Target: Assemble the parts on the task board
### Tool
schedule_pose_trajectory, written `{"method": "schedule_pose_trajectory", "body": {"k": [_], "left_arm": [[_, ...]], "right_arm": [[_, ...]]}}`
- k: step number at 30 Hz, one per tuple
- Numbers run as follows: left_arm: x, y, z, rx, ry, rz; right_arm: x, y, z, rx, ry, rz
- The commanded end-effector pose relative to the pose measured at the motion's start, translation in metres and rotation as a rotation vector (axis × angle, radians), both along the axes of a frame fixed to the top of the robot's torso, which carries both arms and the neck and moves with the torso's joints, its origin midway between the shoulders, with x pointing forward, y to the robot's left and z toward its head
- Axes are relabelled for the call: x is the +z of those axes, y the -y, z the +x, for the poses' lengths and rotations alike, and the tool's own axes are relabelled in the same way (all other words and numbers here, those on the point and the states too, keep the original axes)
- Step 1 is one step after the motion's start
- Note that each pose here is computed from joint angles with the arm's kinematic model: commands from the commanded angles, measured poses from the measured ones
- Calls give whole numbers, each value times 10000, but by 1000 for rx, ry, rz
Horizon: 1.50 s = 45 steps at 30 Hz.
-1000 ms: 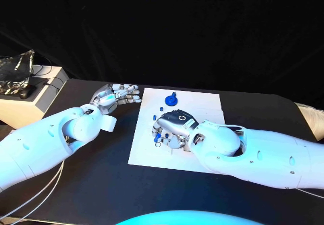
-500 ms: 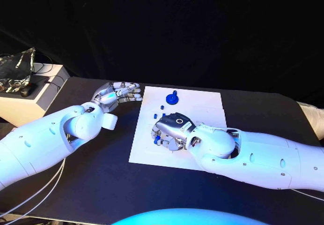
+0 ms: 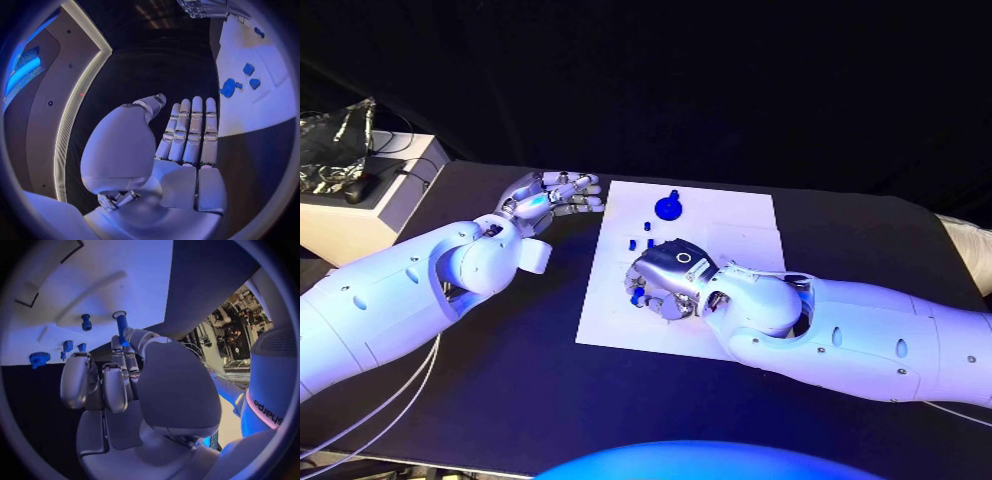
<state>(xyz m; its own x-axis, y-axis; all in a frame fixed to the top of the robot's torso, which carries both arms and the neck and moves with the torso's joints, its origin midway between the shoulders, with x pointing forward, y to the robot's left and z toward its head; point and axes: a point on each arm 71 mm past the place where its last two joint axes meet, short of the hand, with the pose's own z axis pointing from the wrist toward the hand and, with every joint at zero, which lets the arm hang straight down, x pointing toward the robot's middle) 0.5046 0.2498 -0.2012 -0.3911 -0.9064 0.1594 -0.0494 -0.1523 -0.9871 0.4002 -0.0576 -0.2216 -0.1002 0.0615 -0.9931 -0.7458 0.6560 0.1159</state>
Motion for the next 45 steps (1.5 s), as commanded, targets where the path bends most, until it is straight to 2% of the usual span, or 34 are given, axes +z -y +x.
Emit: {"method": "schedule_pose_trajectory", "body": {"k": [1, 25, 45], "left_arm": [[12, 23, -3, -13, 6, -11], [6, 27, 1, -15, 4, -12], [6, 23, 0, -15, 3, -11]], "right_arm": [[-37, 14, -9, 11, 3, -33], [-29, 65, -35, 6, 7, -30], [-66, 83, -25, 0, -3, -78]]}}
